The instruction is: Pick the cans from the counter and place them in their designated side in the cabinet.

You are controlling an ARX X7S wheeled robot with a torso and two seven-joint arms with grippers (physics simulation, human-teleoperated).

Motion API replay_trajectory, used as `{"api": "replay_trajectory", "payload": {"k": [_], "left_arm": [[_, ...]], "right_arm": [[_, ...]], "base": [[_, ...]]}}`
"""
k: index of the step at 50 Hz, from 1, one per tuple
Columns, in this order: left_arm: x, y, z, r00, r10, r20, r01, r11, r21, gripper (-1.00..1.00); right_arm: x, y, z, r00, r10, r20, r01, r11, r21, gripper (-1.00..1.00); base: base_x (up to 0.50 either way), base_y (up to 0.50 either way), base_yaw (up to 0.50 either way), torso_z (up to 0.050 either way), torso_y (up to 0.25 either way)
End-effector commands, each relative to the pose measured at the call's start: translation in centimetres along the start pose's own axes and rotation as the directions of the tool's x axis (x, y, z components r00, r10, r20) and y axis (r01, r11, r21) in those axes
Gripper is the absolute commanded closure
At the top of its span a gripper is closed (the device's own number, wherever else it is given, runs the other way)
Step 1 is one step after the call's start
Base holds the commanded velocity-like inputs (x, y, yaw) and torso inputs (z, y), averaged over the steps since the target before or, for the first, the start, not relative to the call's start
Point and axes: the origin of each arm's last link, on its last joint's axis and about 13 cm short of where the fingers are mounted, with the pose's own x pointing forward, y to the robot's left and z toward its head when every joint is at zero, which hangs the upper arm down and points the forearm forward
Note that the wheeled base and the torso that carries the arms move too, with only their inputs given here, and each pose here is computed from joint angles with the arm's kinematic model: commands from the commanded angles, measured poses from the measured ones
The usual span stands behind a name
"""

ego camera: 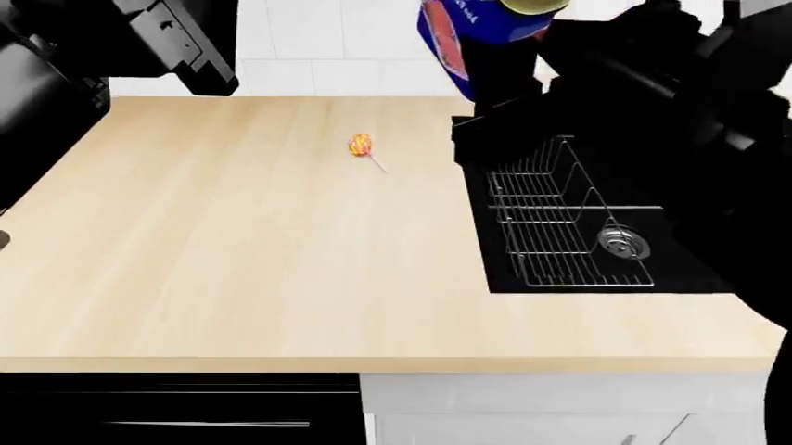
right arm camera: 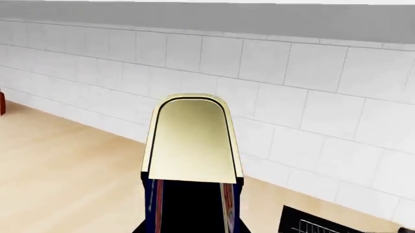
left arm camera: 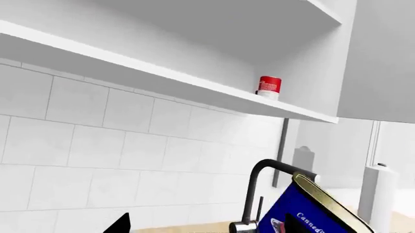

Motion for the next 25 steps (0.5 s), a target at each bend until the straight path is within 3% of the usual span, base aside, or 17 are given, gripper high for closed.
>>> {"api": "replay_trajectory", "payload": {"k": [1,15,25], "left_arm": [[0.3,0.4,-0.8,1.0,-0.003,-0.014,0.003,1.0,-0.018,-1.0],[0.3,0.4,-1.0,1.0,-0.019,-0.018,0.019,0.999,-0.035,-1.0],[0.4,-0.1,-0.7,0.999,-0.036,-0.022,0.035,0.999,-0.034,-1.0]], "right_arm": [[-3.2,-2.0,6.1,0.991,-0.028,0.129,0.03,1.0,-0.01,1.0],[-2.6,-4.1,15.0,0.965,-0.055,0.258,0.065,0.997,-0.03,1.0],[0.0,-6.0,22.6,0.939,-0.082,0.333,0.088,0.996,-0.003,1.0]], "base": [[0.0,0.0,0.0,0.0,0.0],[0.0,0.0,0.0,0.0,0.0],[0.0,0.0,0.0,0.0,0.0]]}}
